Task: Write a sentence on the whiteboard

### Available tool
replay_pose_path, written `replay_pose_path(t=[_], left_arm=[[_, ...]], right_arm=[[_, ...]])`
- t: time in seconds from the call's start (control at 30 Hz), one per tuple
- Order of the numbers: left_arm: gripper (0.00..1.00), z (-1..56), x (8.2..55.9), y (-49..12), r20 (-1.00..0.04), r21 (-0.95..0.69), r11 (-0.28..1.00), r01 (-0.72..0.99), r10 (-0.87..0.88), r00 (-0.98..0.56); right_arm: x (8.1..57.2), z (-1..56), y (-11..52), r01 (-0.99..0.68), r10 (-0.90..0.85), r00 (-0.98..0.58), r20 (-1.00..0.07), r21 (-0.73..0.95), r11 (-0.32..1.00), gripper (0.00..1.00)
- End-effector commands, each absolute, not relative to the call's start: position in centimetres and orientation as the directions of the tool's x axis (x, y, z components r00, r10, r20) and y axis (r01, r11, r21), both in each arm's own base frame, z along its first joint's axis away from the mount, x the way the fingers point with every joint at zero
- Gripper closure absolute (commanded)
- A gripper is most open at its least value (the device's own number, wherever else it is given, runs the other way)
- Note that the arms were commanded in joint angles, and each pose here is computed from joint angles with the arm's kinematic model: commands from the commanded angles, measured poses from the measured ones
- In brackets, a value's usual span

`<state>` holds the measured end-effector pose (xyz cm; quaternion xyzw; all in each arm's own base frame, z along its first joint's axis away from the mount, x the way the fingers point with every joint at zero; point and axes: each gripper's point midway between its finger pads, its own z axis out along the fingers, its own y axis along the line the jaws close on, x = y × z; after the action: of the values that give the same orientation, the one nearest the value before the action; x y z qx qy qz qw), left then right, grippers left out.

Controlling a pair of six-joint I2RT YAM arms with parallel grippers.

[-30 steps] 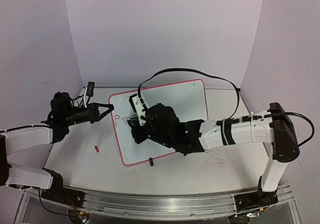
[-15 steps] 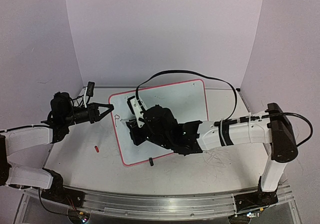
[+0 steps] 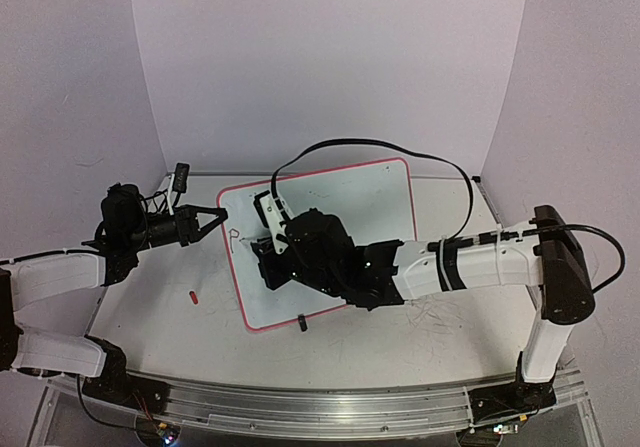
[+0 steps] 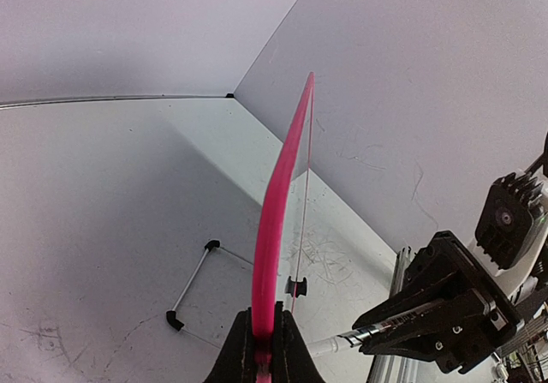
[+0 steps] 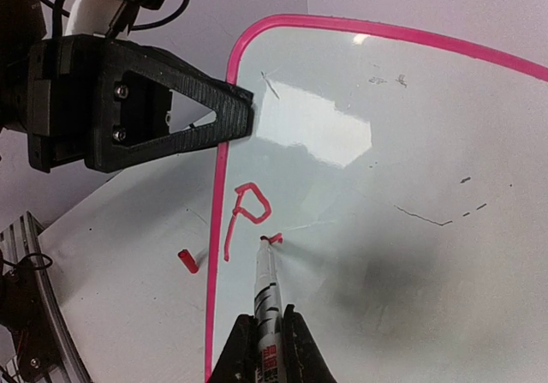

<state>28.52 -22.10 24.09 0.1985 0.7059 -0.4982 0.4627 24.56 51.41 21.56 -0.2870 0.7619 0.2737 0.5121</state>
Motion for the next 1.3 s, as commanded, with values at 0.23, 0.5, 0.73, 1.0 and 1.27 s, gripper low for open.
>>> replay_pose_path(t=[0.23, 0.5, 0.73, 1.0, 1.27], left_arm=[[1.0, 25.9, 28.0, -22.3, -0.884, -0.467, 0.397, 0.79, -0.184, -0.43], [1.0, 25.9, 27.9, -22.3, -0.883, -0.468, 0.395, 0.79, -0.184, -0.431], [1.0, 26.0, 27.9, -22.3, -0.884, -0.467, 0.395, 0.791, -0.185, -0.429], [1.0, 25.9, 27.8, -22.3, -0.883, -0.469, 0.392, 0.792, -0.184, -0.432], [1.0, 26.0, 27.8, -22.3, -0.884, -0.468, 0.392, 0.792, -0.183, -0.431]], right_arm=[[24.2, 20.2, 50.8, -0.705, -0.176, -0.341, -0.923, 0.128, 0.697, 1.0], [24.2, 19.9, 50.0, -0.688, -0.172, -0.351, -0.92, 0.129, 0.714, 1.0], [24.9, 20.4, 48.9, -0.642, -0.143, -0.346, -0.927, 0.123, 0.757, 1.0], [25.6, 22.2, 48.7, -0.622, -0.091, -0.317, -0.944, 0.135, 0.771, 1.0], [26.1, 22.7, 49.1, -0.624, -0.084, -0.306, -0.948, 0.133, 0.77, 1.0]])
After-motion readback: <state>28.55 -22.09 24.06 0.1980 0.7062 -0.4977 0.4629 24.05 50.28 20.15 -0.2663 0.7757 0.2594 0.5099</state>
